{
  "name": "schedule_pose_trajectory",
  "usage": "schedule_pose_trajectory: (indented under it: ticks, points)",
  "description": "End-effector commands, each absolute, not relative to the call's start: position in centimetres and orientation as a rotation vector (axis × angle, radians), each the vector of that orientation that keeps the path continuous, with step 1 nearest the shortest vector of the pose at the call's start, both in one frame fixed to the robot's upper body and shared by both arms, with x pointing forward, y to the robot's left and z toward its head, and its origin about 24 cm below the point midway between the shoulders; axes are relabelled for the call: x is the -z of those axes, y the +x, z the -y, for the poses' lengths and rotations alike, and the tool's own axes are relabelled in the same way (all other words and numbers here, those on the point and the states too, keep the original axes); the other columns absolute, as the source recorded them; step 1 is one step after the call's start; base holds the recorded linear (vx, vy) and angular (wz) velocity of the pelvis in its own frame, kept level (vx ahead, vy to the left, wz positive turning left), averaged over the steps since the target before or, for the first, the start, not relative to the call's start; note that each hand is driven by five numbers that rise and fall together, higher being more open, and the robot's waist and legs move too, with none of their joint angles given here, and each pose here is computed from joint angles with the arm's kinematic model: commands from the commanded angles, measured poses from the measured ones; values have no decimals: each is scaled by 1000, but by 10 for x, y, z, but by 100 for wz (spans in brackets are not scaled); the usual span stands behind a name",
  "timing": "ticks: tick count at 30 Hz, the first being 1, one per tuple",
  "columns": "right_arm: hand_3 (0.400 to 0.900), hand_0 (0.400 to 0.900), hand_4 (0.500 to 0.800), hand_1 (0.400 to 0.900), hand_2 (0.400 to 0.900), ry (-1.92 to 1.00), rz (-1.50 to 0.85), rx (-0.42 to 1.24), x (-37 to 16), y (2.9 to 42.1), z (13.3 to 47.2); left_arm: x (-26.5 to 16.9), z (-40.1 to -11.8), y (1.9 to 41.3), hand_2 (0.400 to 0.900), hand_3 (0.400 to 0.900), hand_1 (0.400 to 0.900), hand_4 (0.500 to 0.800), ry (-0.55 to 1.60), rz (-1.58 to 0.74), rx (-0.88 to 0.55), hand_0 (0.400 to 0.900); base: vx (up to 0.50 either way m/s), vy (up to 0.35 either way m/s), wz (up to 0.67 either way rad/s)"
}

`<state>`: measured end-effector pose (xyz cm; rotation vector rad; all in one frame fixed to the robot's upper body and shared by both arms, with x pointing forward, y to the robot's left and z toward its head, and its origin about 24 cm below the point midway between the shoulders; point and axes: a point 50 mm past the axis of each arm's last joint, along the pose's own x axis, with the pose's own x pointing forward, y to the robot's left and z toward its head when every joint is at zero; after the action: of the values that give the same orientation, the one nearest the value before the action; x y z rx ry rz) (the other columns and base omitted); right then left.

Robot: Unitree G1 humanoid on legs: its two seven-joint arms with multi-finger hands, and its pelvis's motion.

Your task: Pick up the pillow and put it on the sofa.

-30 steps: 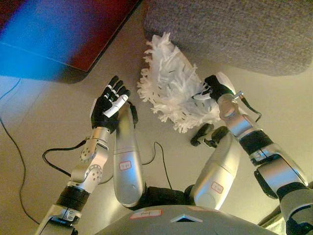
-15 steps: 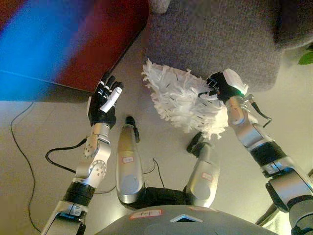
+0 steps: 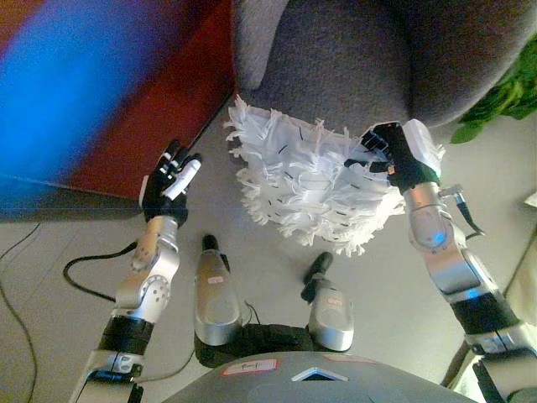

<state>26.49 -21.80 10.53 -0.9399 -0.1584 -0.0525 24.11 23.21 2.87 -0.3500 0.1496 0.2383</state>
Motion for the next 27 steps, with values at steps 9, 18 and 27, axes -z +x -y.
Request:
schedule_pose_trajectory:
  ticks: [9,18,27]
  points:
    - [400,400,500,400,400,-982,674,237,-214,242,240,-20,-234,224,900,900,900,800,-357,-156,-212,900,95,26,4]
    - [400,400,500,400,400,-986,402,231,-208,275,273,-28,-240,216,900,900,900,800,-313,-171,-149,900,175,-88,26]
    - [400,400,500,400,400,-1023,130,467,-204,326,336,-56,-245,218,900,900,900,800,-230,-147,-21,900,84,-140,23]
